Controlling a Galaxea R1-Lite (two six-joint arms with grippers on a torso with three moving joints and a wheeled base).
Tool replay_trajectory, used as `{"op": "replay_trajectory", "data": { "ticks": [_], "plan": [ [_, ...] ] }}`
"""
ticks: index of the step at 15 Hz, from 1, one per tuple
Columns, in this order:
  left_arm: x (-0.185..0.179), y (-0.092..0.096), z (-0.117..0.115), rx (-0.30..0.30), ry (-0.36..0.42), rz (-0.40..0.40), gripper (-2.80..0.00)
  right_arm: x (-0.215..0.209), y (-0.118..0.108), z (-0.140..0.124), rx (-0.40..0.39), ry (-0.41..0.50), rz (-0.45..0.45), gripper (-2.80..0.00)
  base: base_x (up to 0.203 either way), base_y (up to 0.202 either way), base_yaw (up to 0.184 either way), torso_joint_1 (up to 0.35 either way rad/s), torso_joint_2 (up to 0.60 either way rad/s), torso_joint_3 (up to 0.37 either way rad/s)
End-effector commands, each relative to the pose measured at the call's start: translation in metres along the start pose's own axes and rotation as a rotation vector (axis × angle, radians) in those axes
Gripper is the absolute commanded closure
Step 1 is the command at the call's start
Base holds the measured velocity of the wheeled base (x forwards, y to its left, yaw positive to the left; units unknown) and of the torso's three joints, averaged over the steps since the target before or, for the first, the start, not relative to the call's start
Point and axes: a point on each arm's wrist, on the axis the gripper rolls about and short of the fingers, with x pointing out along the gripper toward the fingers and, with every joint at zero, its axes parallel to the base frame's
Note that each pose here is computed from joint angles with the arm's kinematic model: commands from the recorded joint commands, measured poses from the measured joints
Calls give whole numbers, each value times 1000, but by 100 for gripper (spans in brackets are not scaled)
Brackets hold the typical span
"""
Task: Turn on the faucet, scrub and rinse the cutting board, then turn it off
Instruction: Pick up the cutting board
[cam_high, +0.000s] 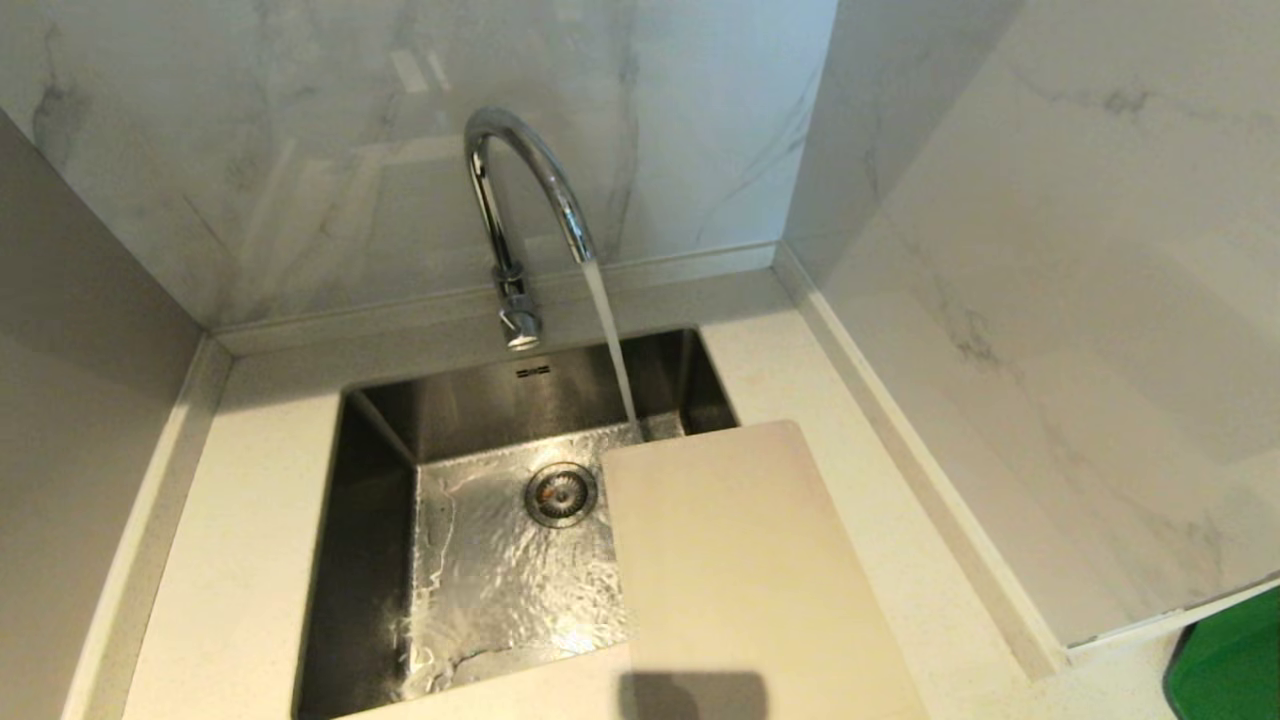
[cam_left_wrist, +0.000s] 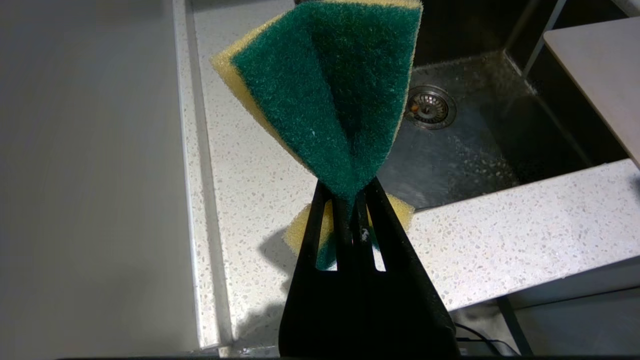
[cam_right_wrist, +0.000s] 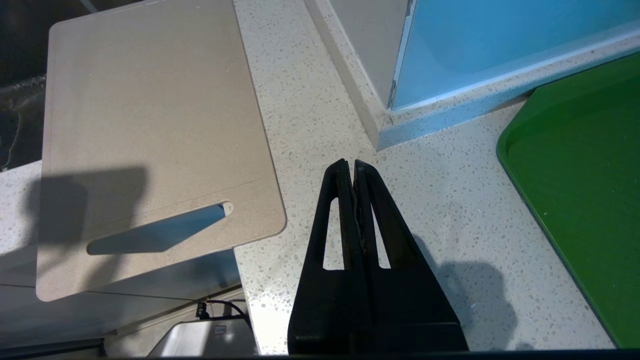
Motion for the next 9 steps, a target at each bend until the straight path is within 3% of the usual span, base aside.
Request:
{"op": "replay_trajectory", "data": {
  "ticks": [1, 9],
  "plan": [
    [0, 0, 0, -1, 3, 1, 0, 0, 0, 0, 0, 1, 0, 0, 0, 0, 0, 0, 0, 0],
    [0, 0, 0, -1, 3, 1, 0, 0, 0, 0, 0, 1, 0, 0, -187, 0, 6, -2, 2, 2]
  ]
}}
